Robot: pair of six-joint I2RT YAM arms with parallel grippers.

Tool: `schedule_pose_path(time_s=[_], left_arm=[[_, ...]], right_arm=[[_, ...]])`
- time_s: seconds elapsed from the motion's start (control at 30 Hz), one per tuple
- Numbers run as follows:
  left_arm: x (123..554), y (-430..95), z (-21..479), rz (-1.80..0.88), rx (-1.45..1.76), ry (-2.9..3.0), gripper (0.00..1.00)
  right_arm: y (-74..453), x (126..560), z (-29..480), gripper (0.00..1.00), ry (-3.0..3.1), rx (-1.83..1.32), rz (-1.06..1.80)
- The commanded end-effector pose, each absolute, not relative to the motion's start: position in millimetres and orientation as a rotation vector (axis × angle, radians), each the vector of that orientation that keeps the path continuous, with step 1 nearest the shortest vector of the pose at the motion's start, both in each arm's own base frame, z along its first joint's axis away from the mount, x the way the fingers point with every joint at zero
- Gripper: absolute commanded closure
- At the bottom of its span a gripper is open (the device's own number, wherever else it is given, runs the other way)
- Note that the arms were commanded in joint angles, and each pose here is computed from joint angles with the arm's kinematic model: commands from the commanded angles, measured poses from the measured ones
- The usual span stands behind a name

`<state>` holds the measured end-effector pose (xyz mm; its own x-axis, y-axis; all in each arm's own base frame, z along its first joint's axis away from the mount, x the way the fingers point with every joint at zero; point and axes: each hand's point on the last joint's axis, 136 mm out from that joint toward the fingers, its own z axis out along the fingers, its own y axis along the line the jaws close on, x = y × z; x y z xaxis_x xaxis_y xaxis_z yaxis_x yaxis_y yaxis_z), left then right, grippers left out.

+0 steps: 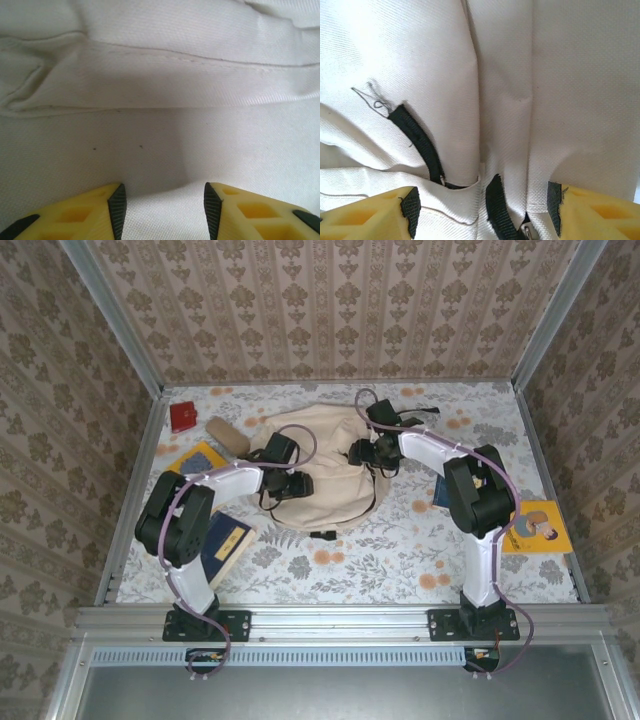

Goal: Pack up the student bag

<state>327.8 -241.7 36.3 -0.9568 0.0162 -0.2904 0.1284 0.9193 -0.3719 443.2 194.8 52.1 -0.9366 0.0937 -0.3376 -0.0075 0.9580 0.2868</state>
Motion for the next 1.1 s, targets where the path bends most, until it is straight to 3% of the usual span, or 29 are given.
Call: schedule_pose_path(time_s=[0.0, 0.17, 0.37, 0.87, 1.07], left_arm=[[319.0, -262.5, 67.0, -0.631, 0.230, 2.781, 0.50], [340.9, -282.7, 96.4, -0.692, 0.243, 2.694, 0.50], [377.2, -308.0, 102.2, -0.739, 0.195, 2.645, 0.58], [431.8, -335.2, 49.7, -0.715, 0.126, 2.697, 0.72], [422.2, -320.0, 13.9, -0.617, 0.100, 2.797, 0.75]], right_arm=[[178.5, 427.7, 81.9, 0.29, 2.753, -0.094, 0.273], [166.6, 408.5, 86.1, 0.32, 2.762, -0.171, 0.217], [170.1, 408.3, 68.4, 0.58, 2.822, -0.232, 0.210], [177.0, 425.9, 43.3, 0.54, 2.866, -0.392, 0.076], [171.6, 432.7, 40.9, 0.66, 2.863, -0.391, 0.004]])
